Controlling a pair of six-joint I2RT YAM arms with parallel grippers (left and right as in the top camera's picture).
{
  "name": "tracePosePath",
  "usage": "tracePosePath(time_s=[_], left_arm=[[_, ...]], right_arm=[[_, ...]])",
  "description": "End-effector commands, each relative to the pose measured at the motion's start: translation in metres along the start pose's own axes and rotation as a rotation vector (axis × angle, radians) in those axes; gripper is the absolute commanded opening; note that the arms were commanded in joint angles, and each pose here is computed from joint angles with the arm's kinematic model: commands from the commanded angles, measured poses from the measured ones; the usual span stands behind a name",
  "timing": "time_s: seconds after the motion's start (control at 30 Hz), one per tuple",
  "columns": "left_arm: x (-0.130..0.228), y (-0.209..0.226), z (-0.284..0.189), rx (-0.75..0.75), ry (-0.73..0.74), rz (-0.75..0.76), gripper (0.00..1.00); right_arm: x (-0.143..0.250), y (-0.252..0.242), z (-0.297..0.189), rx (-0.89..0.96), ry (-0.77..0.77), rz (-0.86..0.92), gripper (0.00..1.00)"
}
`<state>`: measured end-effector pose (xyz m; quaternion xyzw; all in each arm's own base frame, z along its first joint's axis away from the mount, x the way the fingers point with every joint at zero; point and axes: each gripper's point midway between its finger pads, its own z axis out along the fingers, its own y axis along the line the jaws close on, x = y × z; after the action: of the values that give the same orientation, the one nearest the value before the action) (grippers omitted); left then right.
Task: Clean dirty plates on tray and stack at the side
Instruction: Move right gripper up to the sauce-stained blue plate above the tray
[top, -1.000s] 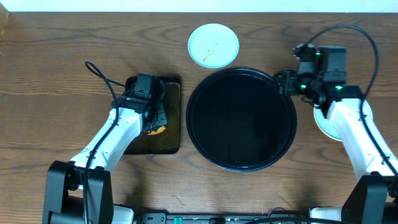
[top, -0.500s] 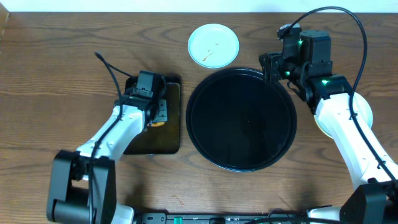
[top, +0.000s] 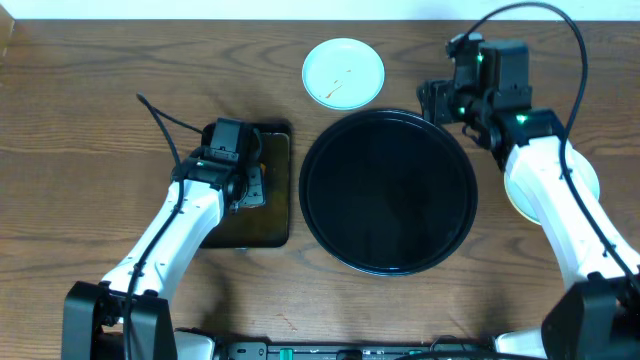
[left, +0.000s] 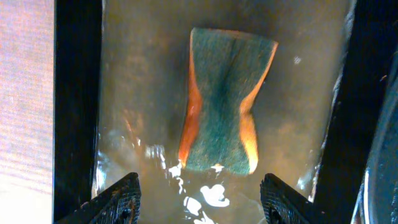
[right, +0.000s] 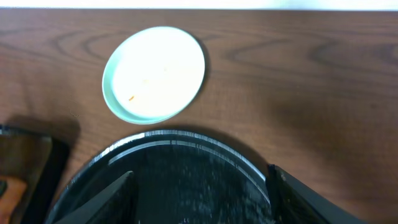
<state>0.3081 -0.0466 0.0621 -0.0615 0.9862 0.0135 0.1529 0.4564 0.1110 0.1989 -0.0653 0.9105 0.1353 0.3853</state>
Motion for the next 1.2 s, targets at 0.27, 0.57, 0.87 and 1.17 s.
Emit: tracePosePath(time_s=[0.27, 0.57, 0.87, 1.17], left_arm=[[0.002, 0.003, 0.000, -0.012, 0.008, -0.038, 0.63], [0.002, 0.003, 0.000, -0.012, 0.008, -0.038, 0.63], [0.002, 0.003, 0.000, -0.012, 0.008, -0.038, 0.63], [0.003, 0.003, 0.000, -0.013, 0.009, -0.038, 0.63]], right_arm=[[-0.021, 0.038, 0.075, 0.009, -0.006, -0.063, 0.66], [-0.009, 0.034, 0.133, 0.046, -0.051, 0.159, 0.65], [0.021, 0.024, 0.179, 0.058, -0.023, 0.230, 0.65], [0.045, 0.014, 0.203, 0.094, 0.000, 0.419, 0.60]])
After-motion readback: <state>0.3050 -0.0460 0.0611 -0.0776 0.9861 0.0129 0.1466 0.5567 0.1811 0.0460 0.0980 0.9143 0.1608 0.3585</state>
